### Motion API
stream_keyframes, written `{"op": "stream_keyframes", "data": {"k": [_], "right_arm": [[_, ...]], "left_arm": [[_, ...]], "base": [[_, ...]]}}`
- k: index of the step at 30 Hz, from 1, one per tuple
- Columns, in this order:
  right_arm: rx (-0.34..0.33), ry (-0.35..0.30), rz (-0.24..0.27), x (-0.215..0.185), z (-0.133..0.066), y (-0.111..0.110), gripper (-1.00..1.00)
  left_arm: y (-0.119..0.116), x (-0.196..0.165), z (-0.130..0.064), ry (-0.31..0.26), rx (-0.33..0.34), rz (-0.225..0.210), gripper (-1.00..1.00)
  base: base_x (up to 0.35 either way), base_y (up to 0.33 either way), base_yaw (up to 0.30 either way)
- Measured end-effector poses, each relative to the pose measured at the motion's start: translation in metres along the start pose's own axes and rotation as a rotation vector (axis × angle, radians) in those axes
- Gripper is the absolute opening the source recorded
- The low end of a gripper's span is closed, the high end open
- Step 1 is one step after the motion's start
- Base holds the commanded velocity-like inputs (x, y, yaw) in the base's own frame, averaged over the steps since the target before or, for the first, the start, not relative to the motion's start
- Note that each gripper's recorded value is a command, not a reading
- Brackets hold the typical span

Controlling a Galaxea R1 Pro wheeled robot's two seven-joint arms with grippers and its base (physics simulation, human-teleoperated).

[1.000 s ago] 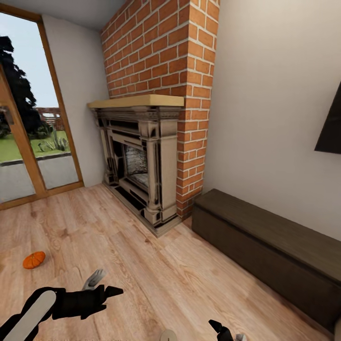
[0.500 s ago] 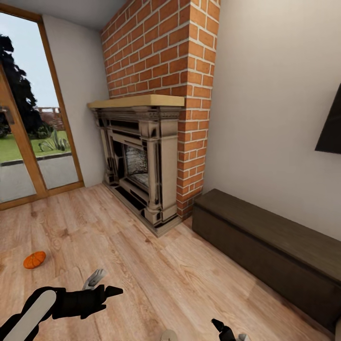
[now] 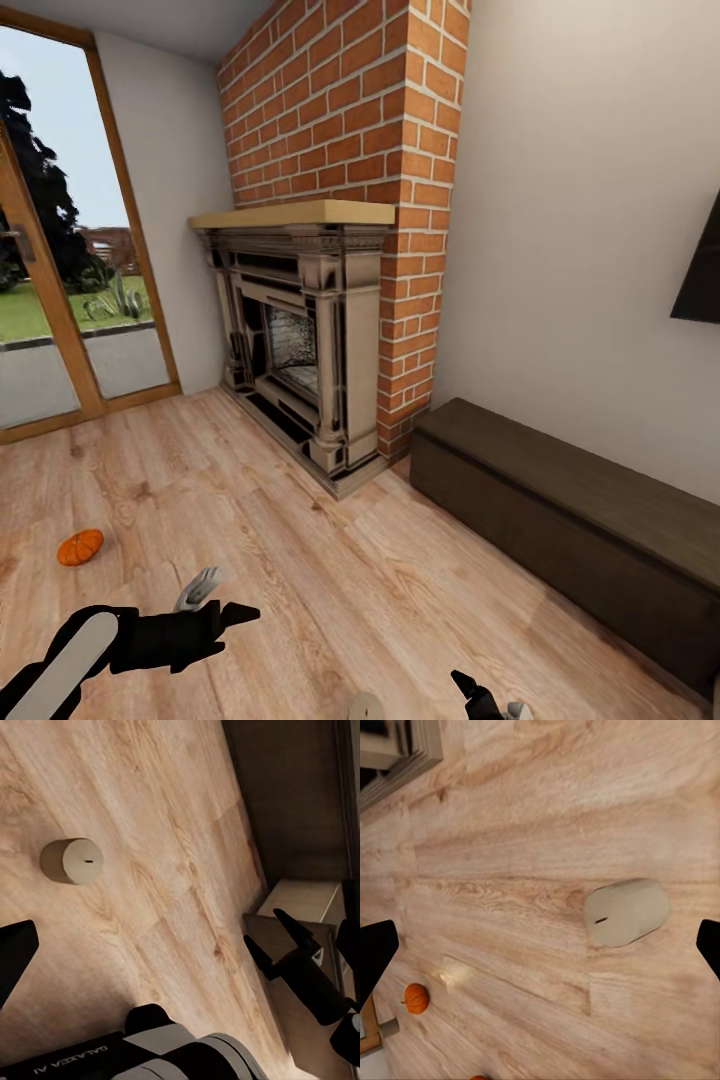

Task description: Place each of the two pumpkins and all three candles from the living room inside a cabinet in the living room (use any cabinet), then make sure every cabinet is closed, and position the cauldron so it is next to a table in the living room.

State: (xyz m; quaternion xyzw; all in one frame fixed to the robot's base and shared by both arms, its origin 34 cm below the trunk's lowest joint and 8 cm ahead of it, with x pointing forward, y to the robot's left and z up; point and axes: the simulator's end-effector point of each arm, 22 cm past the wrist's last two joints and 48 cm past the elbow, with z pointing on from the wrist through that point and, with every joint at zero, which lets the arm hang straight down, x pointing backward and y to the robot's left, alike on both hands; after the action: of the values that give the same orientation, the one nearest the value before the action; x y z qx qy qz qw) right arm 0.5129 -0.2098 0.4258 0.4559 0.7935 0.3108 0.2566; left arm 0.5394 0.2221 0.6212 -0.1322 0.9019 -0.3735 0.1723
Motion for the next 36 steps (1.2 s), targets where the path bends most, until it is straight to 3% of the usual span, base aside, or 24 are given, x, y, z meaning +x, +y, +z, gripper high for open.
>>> {"op": "stream_keyframes", "data": {"k": [6,9,15,20,26,36], "right_arm": [[0.004,-0.004,-0.005,-0.001,0.000,-0.001,1.00],[0.039,-0.027,-0.016,-0.005,-0.003,-0.014,1.00],[0.237,-0.071,-0.032,-0.013,-0.010,-0.059,1.00],[0.399,-0.108,-0.051,-0.024,-0.021,-0.091,1.00],[0.430,-0.107,-0.098,-0.026,-0.024,-0.096,1.00],[0.418,-0.144,-0.115,-0.034,-0.024,-0.092,1.00]], "left_arm": [[0.001,0.000,0.000,0.000,-0.006,0.001,1.00],[0.003,0.000,0.000,0.000,-0.014,0.005,1.00],[0.014,0.000,0.000,-0.002,-0.074,0.016,1.00],[0.036,-0.002,0.000,-0.012,-0.231,0.036,1.00],[0.050,-0.002,0.000,-0.027,-0.339,0.035,1.00],[0.043,-0.006,-0.001,-0.040,-0.340,0.052,1.00]], "base": [[0.000,0.027,0.143],[0.000,0.003,0.259],[0.000,0.000,0.279],[0.000,0.000,0.251],[-0.007,-0.081,0.146],[-0.007,-0.079,-0.078]]}}
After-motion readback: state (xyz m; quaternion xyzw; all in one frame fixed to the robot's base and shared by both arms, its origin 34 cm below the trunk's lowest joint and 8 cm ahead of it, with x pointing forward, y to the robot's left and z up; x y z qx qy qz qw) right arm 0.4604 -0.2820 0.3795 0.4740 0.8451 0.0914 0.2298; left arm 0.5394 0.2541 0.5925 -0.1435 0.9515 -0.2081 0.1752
